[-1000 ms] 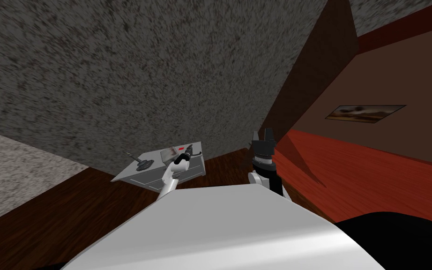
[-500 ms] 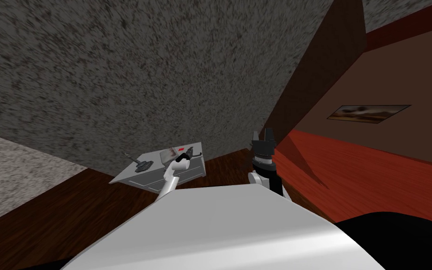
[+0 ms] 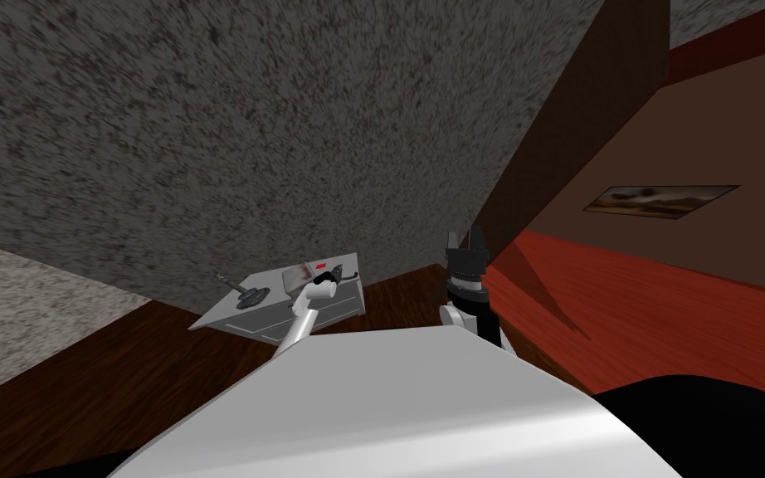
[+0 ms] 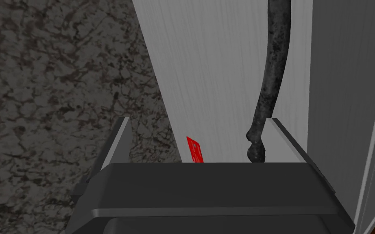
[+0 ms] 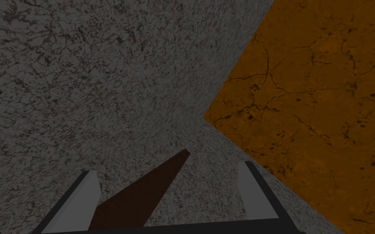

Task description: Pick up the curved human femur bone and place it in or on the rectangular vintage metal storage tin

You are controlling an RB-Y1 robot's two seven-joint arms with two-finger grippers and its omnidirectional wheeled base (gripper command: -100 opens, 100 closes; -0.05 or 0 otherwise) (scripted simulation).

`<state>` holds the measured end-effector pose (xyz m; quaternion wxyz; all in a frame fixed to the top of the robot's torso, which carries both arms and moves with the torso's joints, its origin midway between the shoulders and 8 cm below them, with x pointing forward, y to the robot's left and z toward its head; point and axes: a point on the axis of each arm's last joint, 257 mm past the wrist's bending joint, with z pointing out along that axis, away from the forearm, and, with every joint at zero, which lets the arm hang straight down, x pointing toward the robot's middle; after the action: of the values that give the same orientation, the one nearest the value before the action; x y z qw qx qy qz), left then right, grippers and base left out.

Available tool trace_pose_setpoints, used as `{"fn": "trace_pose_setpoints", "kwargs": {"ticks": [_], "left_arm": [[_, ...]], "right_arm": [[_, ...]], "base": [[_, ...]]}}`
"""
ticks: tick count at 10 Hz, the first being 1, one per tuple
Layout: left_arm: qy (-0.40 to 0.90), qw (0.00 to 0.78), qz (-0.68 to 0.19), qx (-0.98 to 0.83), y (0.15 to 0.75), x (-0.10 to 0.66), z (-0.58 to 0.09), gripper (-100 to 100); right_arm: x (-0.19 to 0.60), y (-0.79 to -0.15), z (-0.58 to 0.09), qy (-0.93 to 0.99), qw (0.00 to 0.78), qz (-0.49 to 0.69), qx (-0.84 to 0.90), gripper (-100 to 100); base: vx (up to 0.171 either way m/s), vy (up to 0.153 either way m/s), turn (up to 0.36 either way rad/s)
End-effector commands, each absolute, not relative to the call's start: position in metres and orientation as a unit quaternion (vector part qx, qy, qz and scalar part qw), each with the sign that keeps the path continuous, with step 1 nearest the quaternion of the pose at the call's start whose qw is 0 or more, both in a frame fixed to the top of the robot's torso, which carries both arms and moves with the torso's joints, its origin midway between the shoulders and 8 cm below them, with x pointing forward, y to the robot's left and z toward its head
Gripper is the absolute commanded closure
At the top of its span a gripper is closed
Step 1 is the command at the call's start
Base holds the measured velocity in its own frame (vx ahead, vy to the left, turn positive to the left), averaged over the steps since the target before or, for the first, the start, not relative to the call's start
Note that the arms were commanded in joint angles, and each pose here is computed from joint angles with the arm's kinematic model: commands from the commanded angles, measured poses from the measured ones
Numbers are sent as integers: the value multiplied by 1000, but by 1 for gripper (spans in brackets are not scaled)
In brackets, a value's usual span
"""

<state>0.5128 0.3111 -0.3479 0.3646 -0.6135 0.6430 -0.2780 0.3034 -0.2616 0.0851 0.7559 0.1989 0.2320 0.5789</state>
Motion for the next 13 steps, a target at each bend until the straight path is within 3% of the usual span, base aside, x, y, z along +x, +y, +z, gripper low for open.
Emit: {"fn": "trace_pose_setpoints", "kwargs": {"ticks": [1, 11, 12, 13], "left_arm": [[654, 342, -260, -623, 310, 509, -363, -100], [687, 246, -190, -657, 309, 469, -430, -100], [688, 244, -188, -657, 309, 468, -431, 0], [687, 245, -188, -658, 309, 467, -438, -100]], "right_arm": [[303, -262, 85, 232, 756, 579, 199, 0], [303, -262, 85, 232, 756, 579, 199, 0], [303, -262, 85, 232, 756, 579, 199, 0], [303, -262, 85, 232, 756, 579, 199, 0]], "base": [[62, 33, 16], [53, 24, 8], [0, 0, 0], [30, 5, -16]]}}
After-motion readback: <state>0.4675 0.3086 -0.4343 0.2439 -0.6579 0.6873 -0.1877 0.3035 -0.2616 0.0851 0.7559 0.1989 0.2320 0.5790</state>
